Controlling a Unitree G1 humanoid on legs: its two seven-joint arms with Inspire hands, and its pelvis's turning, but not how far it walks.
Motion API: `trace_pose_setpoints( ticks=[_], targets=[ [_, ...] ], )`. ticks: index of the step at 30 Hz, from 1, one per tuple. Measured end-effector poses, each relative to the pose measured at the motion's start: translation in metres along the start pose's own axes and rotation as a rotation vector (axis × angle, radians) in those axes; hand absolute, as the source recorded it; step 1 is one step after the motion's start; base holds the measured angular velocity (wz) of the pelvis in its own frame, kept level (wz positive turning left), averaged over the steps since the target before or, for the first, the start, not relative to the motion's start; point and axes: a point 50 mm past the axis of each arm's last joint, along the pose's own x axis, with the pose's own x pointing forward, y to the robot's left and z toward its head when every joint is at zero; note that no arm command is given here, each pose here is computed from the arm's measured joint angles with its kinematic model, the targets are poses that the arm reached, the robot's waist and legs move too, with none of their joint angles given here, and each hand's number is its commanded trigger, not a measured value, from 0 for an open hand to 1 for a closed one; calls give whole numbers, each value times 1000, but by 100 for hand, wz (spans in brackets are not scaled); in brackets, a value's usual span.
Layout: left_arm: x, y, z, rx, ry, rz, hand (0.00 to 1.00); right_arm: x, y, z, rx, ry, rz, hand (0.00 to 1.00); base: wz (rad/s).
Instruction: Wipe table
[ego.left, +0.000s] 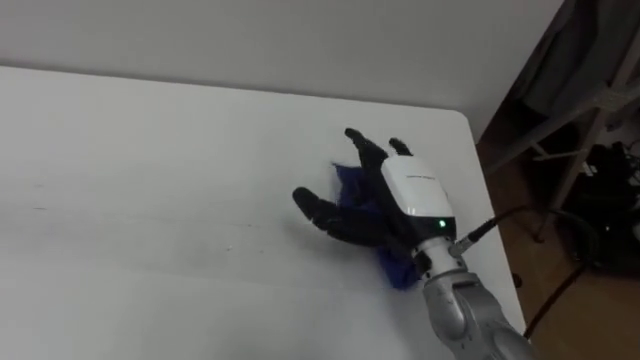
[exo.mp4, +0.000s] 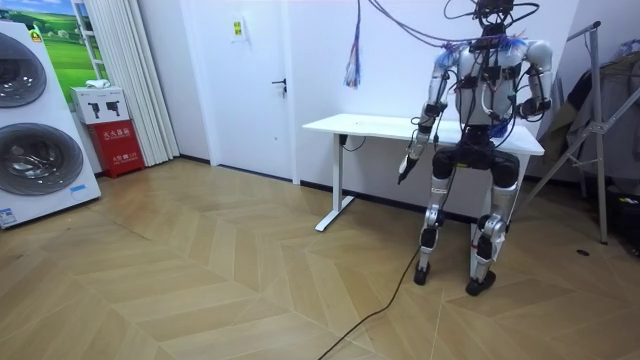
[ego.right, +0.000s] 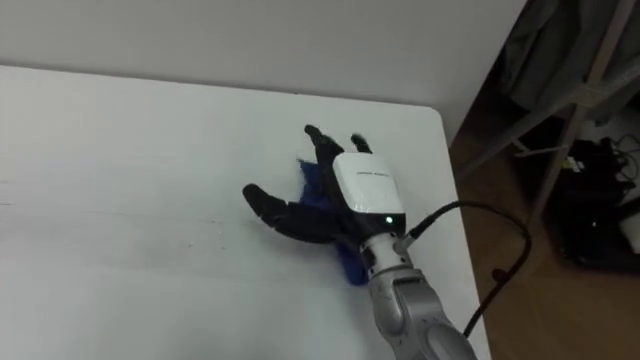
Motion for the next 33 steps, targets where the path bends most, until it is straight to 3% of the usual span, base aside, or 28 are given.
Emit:
trace_pose_setpoints(
  ticks=[7,13,18,27,33],
  targets=[
    [-1,1,-3,-1,9,-11,0,7,-39,2,9,-38,-205,0,8],
    [-7,13,-26,-41,75,34,0,4,-67,-9,39,0,-354,0,4],
    [-13,19,-43,-68,119,59,0,-17,-82,-43,155,158,-458,0,8],
    [-14,27,-44,-101,117,95,0,-59,-96,-106,242,486,-680,0,-3],
    [-17,35,-49,-115,123,126,0,-93,-86,-142,316,742,-793,0,-2]
  ],
)
